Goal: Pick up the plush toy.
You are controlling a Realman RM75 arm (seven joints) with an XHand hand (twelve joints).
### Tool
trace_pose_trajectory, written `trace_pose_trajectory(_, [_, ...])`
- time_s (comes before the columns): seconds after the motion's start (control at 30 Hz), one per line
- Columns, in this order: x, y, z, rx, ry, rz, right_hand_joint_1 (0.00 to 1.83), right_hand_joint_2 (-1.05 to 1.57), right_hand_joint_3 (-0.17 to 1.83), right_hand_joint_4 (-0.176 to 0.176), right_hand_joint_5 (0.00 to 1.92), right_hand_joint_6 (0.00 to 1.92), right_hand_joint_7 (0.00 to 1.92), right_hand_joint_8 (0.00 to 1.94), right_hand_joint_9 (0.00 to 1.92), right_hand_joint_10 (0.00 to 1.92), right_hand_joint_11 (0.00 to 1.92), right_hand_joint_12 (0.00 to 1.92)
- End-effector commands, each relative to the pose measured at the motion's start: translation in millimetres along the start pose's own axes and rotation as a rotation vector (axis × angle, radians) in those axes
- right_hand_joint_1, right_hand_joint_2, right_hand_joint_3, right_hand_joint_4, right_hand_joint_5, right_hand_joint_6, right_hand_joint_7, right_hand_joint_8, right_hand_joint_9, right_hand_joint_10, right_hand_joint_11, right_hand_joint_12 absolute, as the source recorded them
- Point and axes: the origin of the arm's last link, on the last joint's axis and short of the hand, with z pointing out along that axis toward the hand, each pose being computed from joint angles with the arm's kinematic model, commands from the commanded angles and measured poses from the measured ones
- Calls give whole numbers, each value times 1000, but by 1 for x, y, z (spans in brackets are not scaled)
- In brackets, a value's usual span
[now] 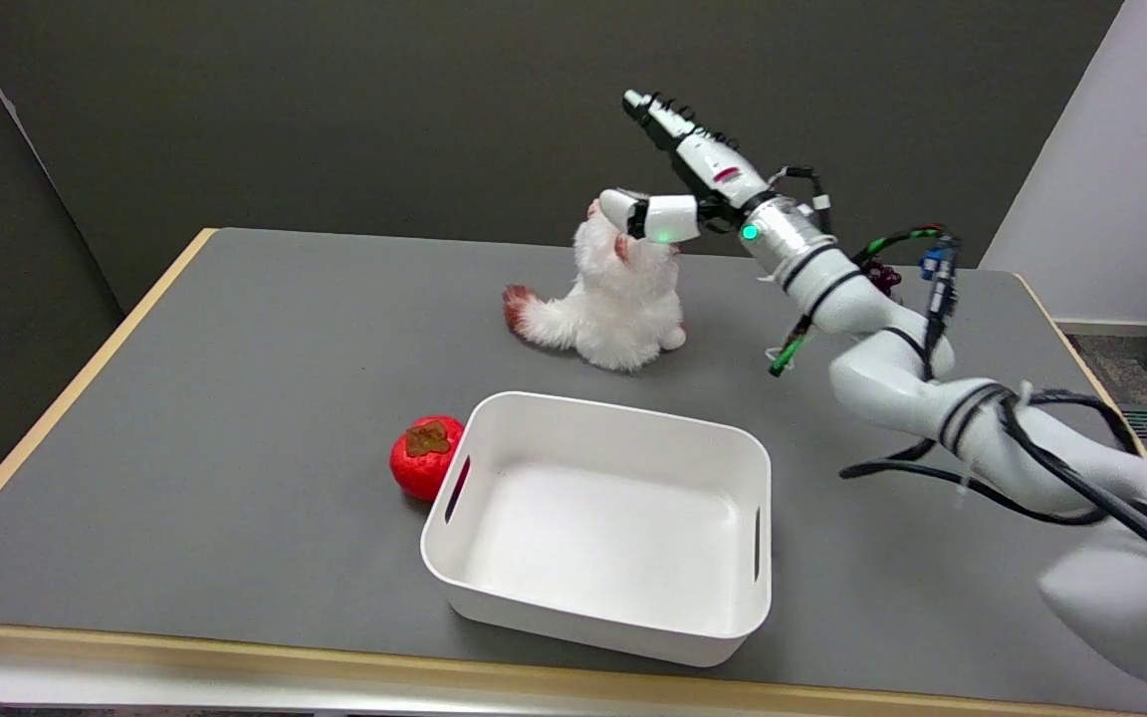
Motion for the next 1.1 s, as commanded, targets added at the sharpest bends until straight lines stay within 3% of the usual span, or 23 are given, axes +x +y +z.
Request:
trace_pose_trajectory(0.03, [-42, 26, 39, -241, -181, -15, 416, 570, 862, 38, 0, 62, -1, 6, -1, 77, -1, 693])
trace_pose_trajectory(0.33, [-58, 44, 13, -290, -212, 47, 396, 550, 889, 47, -1, 133, -1, 19, -1, 125, -1, 723])
trace_pose_trajectory(0.4, [-59, 45, 9, -290, -204, 72, 631, 600, 998, 33, 67, 159, 79, 102, 32, 440, 15, 916])
trace_pose_trajectory(0.5, [-57, 46, 4, -286, -193, 93, 580, 621, 970, 34, 113, 384, 202, 313, 176, 692, 95, 1202])
trace_pose_trajectory(0.57, [-56, 45, 2, -284, -188, 101, 745, 654, 944, 26, 207, 430, 357, 396, 332, 847, 267, 1444])
trace_pose_trajectory(0.63, [-55, 44, 1, -279, -184, 105, 821, 670, 941, 25, 247, 479, 426, 453, 389, 935, 381, 1557])
trace_pose_trajectory(0.7, [-54, 41, 1, -265, -178, 101, 951, 722, 935, 23, 374, 749, 600, 723, 577, 1163, 619, 1716])
trace_pose_trajectory(0.77, [-52, 39, 2, -249, -170, 94, 985, 756, 902, 35, 403, 908, 657, 859, 659, 1249, 663, 1735])
trace_pose_trajectory(0.8, [-50, 37, 3, -236, -161, 90, 1043, 883, 698, -12, 442, 1134, 718, 1012, 711, 1302, 753, 1792])
trace_pose_trajectory(0.83, [-48, 36, 3, -225, -154, 87, 1128, 1078, 379, -89, 498, 1454, 802, 1221, 775, 1364, 888, 1879])
trace_pose_trajectory(0.87, [-45, 34, 4, -210, -144, 83, 1171, 1161, 242, -125, 532, 1613, 848, 1311, 812, 1399, 964, 1921])
trace_pose_trajectory(0.93, [-37, 29, 5, -178, -115, 77, 1197, 1121, 291, -127, 557, 1621, 862, 1266, 836, 1414, 1002, 1921])
trace_pose_trajectory(1.0, [-28, 25, 6, -146, -79, 77, 1348, 1122, 210, -176, 552, 1593, 834, 1206, 836, 1427, 1000, 1921])
trace_pose_trajectory(1.1, [-3, 19, 6, -87, 3, 76, 1347, 1126, 209, -176, 541, 1598, 832, 1228, 827, 1437, 982, 1921])
